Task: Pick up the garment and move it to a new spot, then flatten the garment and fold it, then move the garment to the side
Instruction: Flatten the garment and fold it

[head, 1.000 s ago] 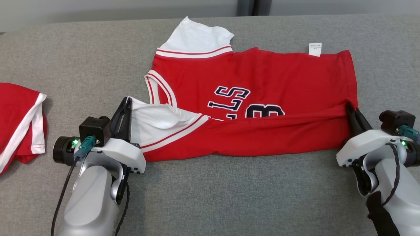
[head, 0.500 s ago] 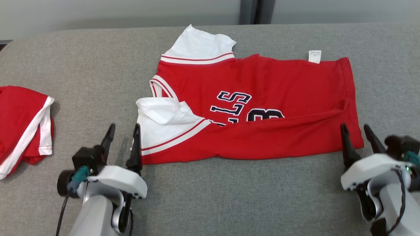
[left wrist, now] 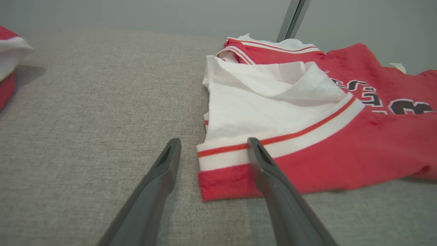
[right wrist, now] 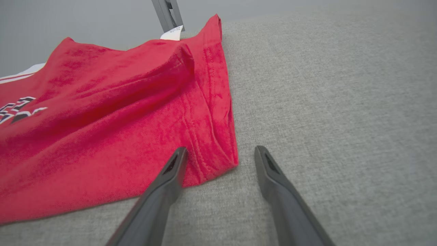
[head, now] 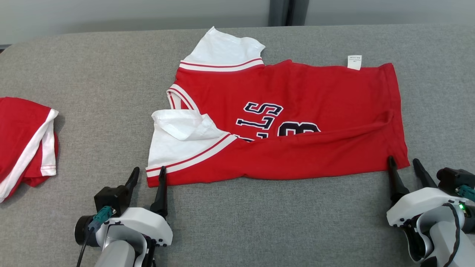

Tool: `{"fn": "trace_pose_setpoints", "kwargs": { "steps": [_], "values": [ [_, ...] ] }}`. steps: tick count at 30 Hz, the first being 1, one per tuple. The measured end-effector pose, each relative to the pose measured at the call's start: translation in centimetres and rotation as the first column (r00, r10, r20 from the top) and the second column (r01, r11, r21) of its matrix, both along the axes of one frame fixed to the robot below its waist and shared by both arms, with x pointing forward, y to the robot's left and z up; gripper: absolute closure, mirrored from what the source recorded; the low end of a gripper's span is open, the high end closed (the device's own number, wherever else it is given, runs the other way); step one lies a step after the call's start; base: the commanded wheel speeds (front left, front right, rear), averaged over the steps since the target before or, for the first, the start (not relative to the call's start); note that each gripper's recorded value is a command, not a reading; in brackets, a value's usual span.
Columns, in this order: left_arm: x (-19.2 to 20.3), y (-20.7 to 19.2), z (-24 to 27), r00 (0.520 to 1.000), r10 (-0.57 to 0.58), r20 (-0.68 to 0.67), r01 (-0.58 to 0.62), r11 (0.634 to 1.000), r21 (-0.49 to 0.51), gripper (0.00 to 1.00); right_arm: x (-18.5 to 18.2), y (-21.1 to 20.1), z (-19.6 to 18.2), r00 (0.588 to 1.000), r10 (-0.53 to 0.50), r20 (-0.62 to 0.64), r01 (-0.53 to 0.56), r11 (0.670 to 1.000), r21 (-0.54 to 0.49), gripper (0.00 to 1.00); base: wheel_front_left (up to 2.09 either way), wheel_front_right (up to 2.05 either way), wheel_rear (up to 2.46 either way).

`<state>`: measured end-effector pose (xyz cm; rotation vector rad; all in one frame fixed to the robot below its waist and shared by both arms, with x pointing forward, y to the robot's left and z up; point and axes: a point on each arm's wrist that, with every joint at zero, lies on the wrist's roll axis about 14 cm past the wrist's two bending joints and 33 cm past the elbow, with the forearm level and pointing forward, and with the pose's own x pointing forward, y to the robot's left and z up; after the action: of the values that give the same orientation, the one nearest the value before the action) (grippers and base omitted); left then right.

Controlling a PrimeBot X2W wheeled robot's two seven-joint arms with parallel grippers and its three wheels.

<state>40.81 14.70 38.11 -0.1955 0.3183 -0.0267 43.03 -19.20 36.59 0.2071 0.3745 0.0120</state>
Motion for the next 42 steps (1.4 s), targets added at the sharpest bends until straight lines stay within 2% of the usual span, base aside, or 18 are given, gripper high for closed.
{"fn": "trace_pose_setpoints", "kwargs": {
  "steps": [6, 8, 9, 10, 11, 12, 16, 17, 19, 24, 29, 42],
  "values": [
    [-0.2, 0.1, -1.3, 0.999, -0.004, -0.046, 0.004, 1.0, -0.003, 0.0, 1.0, 0.4, 0.1, 1.0, -0.021, 0.004, 0.021, 0.999, 0.038, 0.0, 0.0, 0.0, 0.0],
    [-0.3, 0.1, -1.8, 0.998, -0.006, -0.063, 0.005, 1.0, -0.005, 0.0, 1.1, 0.5, 0.0, 1.0, -0.019, 0.0, 0.019, 0.999, 0.042, 0.51, 0.0, 0.0, 0.0],
    [-0.3, 0.0, -2.0, 0.998, -0.007, -0.07, 0.007, 1.0, -0.008, 0.0, 1.1, 0.5, 0.0, 1.0, -0.025, 0.0, 0.025, 0.998, 0.051, 0.69, 0.0, 0.0, 0.0],
    [-0.3, 0.0, -2.2, 0.997, -0.009, -0.076, 0.009, 1.0, -0.01, 0.0, 1.2, 0.6, 0.0, 1.0, -0.024, 0.001, 0.024, 0.998, 0.052, 0.69, 0.0, 0.0, 0.0],
    [-0.2, 0.0, -2.3, 0.997, -0.009, -0.08, 0.008, 1.0, -0.013, 0.0, 1.3, 0.7, 0.0, 1.0, -0.022, 0.0, 0.022, 0.998, 0.053, 0.96, 0.0, 0.0, 0.0],
    [-0.1, -0.1, -2.4, 0.996, -0.011, -0.084, 0.009, 1.0, -0.018, 0.0, 1.3, 0.8, -0.1, 1.0, -0.022, -0.002, 0.022, 0.998, 0.057, 1.0, 0.0, 0.0, 0.0],
    [-0.1, -0.9, -2.9, 0.994, -0.042, -0.099, 0.038, 0.998, -0.044, 0.0, 1.3, 0.9, -0.2, 1.0, -0.023, -0.007, 0.024, 0.998, 0.064, 1.0, 0.0, 0.0, 0.0],
    [-0.1, -1.1, -2.9, 0.994, -0.051, -0.101, 0.046, 0.998, -0.051, 0.58, 1.3, 0.8, -0.1, 1.0, -0.027, -0.003, 0.028, 0.997, 0.066, 1.0, 0.0, 0.0, 0.0],
    [-0.4, -1.4, -3.1, 0.992, -0.063, -0.108, 0.056, 0.996, -0.065, 1.0, 1.2, 0.7, 0.1, 0.999, -0.033, 0.003, 0.032, 0.997, 0.069, 1.0, 0.0, 0.0, 0.0],
    [-0.8, -2.3, -2.4, 0.992, -0.079, -0.1, 0.069, 0.992, -0.108, 1.0, 0.3, 0.2, 0.7, 0.998, -0.058, 0.013, 0.057, 0.995, 0.079, 1.0, 0.0, 0.0, 0.0],
    [-2.4, -1.8, -1.8, 0.994, -0.064, -0.088, 0.054, 0.993, -0.104, 1.0, -1.4, -0.4, 1.2, 0.996, -0.092, 0.018, 0.09, 0.992, 0.092, 1.0, 0.0, 0.0, 0.0],
    [-10.6, 0.2, -2.4, 0.993, -0.005, -0.114, -0.002, 0.998, -0.066, 1.0, -8.9, -0.4, 0.2, 0.993, -0.117, -0.031, 0.12, 0.986, 0.12, 1.0, 0.0, 0.0, 0.0]
  ]
}}
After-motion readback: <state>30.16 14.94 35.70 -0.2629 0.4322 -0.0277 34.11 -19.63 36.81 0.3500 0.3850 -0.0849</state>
